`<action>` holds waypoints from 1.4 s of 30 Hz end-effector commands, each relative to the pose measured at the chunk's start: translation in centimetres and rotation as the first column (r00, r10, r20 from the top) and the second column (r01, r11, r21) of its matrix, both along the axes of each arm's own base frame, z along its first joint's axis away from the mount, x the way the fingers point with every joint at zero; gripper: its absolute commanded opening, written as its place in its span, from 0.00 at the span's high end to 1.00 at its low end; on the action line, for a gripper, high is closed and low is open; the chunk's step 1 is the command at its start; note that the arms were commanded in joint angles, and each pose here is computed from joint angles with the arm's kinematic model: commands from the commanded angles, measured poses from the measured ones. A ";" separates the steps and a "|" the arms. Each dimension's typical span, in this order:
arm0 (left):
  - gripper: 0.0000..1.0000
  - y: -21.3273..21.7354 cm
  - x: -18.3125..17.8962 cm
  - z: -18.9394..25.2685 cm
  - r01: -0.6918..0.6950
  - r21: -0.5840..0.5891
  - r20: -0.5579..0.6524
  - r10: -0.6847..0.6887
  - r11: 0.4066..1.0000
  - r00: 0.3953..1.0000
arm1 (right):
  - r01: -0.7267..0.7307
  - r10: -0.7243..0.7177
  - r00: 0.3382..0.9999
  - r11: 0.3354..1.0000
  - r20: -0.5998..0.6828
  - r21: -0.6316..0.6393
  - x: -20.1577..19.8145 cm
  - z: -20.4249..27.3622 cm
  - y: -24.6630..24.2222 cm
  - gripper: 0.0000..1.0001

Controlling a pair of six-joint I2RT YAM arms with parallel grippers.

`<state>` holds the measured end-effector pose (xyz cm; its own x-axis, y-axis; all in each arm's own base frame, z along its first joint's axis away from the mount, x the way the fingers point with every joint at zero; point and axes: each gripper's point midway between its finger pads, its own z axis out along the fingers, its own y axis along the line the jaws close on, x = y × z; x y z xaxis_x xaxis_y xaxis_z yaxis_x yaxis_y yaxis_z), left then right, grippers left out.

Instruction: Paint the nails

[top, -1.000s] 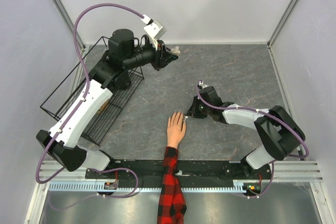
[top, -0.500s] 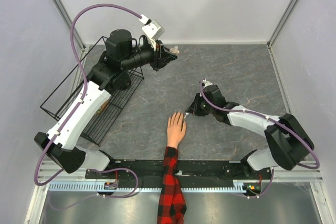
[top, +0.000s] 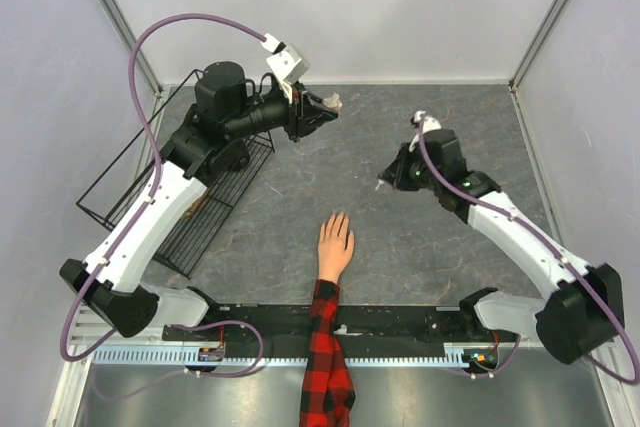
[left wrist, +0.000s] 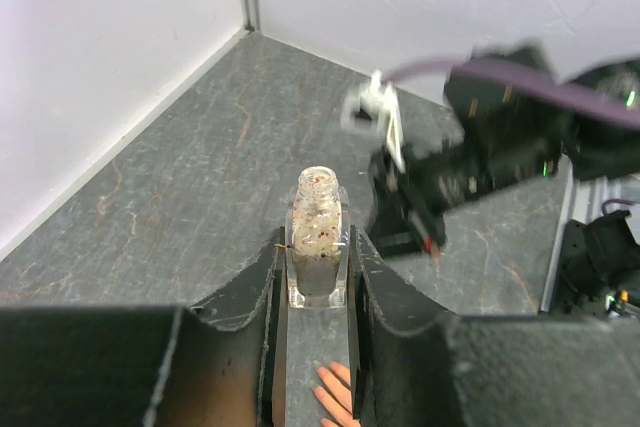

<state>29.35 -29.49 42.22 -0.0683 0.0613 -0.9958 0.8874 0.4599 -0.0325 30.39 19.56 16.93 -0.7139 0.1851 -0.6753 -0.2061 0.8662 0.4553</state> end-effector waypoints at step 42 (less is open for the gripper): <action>0.98 0.4 -8.2 0.3 0.279 -0.103 0.031 -0.278 0.955 0.960 | -0.325 0.256 0.821 0.945 0.510 0.048 -6.7 33.2 8.0 1.00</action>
<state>22.08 -29.24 40.35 -0.0965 0.0225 -0.9951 0.9715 0.2195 -0.0893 23.78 28.58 48.77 -0.3702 0.1000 -0.9236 -0.6745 0.6547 0.3412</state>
